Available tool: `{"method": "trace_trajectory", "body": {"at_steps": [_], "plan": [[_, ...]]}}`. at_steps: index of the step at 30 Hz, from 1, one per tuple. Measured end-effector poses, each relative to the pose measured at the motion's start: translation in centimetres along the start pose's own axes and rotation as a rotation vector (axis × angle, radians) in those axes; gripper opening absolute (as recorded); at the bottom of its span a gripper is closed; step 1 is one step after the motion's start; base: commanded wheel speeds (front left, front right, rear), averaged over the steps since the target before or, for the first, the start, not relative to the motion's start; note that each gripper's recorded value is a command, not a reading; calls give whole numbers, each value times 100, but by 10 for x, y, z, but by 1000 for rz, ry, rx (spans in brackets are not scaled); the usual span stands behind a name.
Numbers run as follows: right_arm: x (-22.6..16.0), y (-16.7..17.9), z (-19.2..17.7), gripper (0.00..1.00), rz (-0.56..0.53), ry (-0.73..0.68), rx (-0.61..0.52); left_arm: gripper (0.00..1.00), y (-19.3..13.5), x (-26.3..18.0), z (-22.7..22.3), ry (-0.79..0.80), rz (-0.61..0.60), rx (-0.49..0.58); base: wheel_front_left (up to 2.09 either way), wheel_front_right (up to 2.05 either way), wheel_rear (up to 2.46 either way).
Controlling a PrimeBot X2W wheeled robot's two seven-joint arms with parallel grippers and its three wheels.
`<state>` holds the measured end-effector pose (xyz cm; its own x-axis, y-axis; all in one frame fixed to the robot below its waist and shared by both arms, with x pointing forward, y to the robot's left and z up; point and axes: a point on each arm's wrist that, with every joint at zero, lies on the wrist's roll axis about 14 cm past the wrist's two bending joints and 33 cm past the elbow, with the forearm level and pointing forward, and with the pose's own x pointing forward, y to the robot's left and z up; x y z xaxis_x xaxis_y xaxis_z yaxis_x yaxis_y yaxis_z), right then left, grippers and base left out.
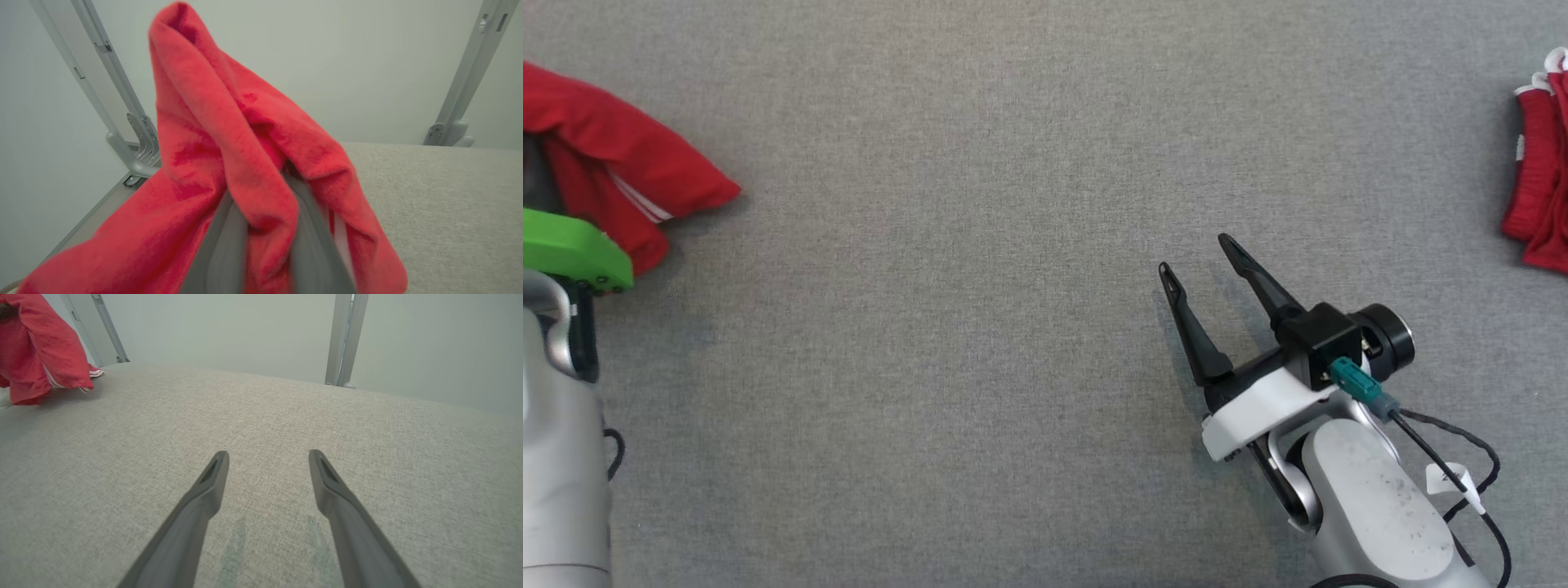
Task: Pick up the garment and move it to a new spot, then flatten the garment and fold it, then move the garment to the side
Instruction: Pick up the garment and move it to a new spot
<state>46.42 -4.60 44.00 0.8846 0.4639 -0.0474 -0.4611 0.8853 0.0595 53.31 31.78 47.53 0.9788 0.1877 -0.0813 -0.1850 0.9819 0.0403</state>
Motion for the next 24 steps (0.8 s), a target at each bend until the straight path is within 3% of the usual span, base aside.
{"method": "trace_trajectory", "body": {"at_steps": [8, 15, 22, 23, 24], "plan": [[-25, 2, 25, 100, -42, -39, 12, 0, -129, -22, 43, -128, -307, -60, 0, 0, 0], [-57, -21, 40, 100, -140, -67, 9, 0, -250, -67, 57, -149, -609, -166, 0, 0, 0], [-90, -45, 48, 100, -247, -80, 4, 0, -333, -126, 29, -42, -845, -208, 0, 0, 0], [-94, -48, 49, 100, -260, -82, 3, 35, -338, -131, 22, -21, -860, -202, 0, 0, 0], [-98, -50, 49, 100, -270, -82, 2, 100, -340, -135, 16, -1, -865, -206, 0, 0, 0]]}}
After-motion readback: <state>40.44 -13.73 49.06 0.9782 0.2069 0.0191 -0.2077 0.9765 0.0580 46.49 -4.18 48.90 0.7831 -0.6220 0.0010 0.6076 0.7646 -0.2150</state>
